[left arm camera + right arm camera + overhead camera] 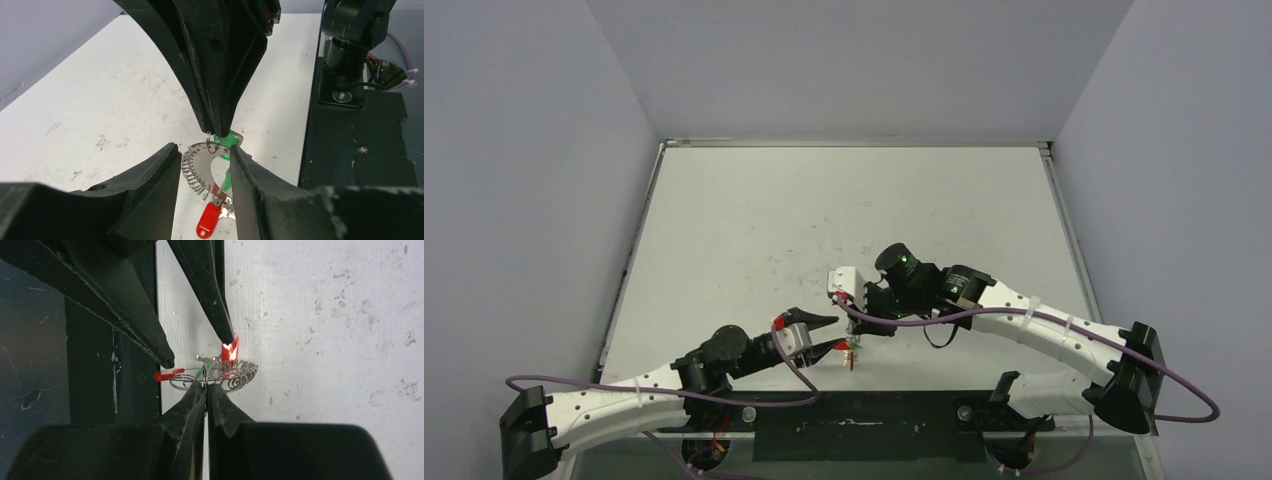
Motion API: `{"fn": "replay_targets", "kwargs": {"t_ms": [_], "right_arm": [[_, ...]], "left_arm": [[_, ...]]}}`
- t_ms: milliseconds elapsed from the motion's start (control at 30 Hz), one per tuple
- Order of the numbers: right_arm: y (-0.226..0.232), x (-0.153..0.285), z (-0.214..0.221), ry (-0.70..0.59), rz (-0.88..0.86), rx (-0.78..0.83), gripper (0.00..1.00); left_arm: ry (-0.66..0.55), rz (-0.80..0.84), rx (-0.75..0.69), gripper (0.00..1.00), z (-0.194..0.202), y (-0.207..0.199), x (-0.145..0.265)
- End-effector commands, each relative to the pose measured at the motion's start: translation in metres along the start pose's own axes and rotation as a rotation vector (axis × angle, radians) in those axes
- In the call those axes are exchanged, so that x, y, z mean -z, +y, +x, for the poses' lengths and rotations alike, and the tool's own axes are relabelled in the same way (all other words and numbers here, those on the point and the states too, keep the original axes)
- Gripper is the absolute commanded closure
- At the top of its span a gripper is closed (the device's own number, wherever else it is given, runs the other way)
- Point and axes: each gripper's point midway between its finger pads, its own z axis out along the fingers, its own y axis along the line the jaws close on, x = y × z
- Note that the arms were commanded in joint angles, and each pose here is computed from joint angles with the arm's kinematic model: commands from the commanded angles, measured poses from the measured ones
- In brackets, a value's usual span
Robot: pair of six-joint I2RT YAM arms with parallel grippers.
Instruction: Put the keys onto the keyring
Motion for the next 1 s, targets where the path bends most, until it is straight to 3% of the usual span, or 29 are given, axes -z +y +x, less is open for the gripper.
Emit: {"fn": "replay_targets", "kwargs": {"t_ms": [0, 333, 633, 967], "right_arm": [[0.003, 0.003, 0.001, 0.082, -0.005, -0.031, 1.0], [0.009, -0.002, -0.005, 0.059, -0.042, -0.024, 1.0], [0.012, -0.006, -0.007, 0.054, -0.059, -0.025, 1.0], [0.013, -0.007, -0.006, 0.06, -0.061, -0.022, 1.0]], "left_arm": [[0.019, -0.017, -0.01, 0.61, -0.01, 0.005, -0.007], [0.045, 0.06, -0.018, 0.68, -0.005, -0.007, -0.017], [0.045, 0.105, -0.011, 0.68, -0.003, -0.015, -0.027], [0.043, 0.126, -0.018, 0.78, -0.004, -0.018, -0.034]]}}
